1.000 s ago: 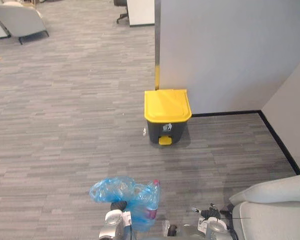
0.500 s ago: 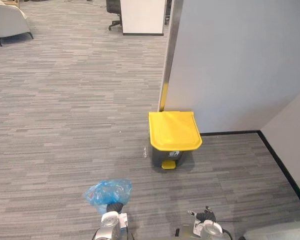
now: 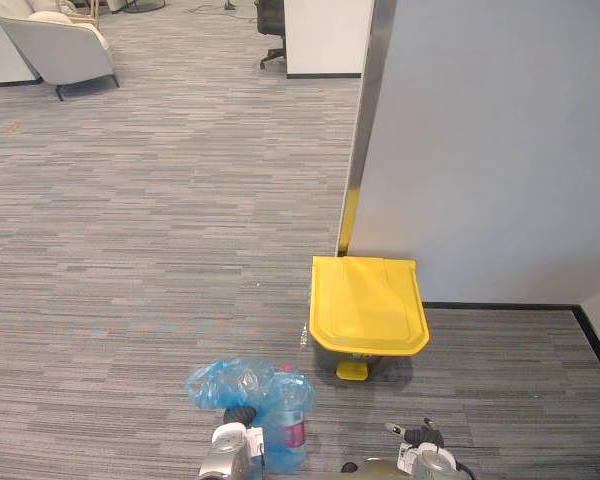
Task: Gather rubbish on tea table into small bin, then transfer packed bag to large trash can.
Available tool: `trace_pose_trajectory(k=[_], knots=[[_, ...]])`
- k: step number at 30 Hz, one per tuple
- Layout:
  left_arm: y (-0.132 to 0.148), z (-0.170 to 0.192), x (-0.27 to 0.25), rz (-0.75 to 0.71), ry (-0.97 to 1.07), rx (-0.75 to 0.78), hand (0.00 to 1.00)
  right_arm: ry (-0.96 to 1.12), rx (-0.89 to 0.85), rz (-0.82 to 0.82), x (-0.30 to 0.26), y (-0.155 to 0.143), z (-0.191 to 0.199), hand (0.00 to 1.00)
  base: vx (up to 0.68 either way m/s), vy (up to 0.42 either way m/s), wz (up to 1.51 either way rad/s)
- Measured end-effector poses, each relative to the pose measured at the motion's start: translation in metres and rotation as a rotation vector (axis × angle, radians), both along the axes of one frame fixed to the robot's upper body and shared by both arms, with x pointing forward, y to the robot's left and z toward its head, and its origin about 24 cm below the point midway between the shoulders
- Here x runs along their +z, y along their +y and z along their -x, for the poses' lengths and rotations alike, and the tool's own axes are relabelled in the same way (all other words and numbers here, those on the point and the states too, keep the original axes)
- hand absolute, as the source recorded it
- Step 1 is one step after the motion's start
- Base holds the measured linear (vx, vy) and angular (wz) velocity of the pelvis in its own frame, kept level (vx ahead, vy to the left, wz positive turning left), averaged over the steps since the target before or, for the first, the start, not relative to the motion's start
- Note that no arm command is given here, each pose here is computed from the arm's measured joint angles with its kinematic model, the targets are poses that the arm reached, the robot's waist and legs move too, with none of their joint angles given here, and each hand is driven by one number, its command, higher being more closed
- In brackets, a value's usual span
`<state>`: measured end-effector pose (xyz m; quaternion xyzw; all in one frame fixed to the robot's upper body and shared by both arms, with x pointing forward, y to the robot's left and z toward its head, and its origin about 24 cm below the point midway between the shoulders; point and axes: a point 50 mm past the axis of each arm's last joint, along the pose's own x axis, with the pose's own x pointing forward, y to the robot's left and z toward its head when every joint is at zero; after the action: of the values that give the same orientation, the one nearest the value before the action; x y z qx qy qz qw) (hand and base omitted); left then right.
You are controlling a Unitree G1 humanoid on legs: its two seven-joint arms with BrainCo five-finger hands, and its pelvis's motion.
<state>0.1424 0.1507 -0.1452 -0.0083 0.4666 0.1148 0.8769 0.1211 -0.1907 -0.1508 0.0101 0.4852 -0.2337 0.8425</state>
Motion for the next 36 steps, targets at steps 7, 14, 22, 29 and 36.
trace_pose_trajectory(k=[7,14,22,29,36], knots=[[-0.001,0.005,-0.002,0.002,0.020,0.000,1.00,0.005,0.006,-0.008,-0.001,0.003,0.001,0.00,0.02,0.181,-0.16],[0.002,0.011,-0.005,-0.026,0.048,-0.035,1.00,0.018,0.007,-0.005,-0.002,0.002,0.005,0.00,0.01,0.106,-0.18],[0.004,0.011,-0.006,-0.016,0.052,0.002,1.00,0.019,0.013,-0.008,-0.002,0.003,0.003,0.00,0.02,0.018,-0.11],[0.007,0.003,-0.005,-0.025,0.044,-0.007,1.00,-0.021,-0.003,0.012,0.002,-0.005,-0.005,0.00,0.03,-0.018,0.02],[-0.004,-0.014,0.001,-0.011,0.006,-0.045,1.00,-0.068,-0.021,0.032,0.010,-0.013,-0.026,0.00,0.38,-0.186,0.24]])
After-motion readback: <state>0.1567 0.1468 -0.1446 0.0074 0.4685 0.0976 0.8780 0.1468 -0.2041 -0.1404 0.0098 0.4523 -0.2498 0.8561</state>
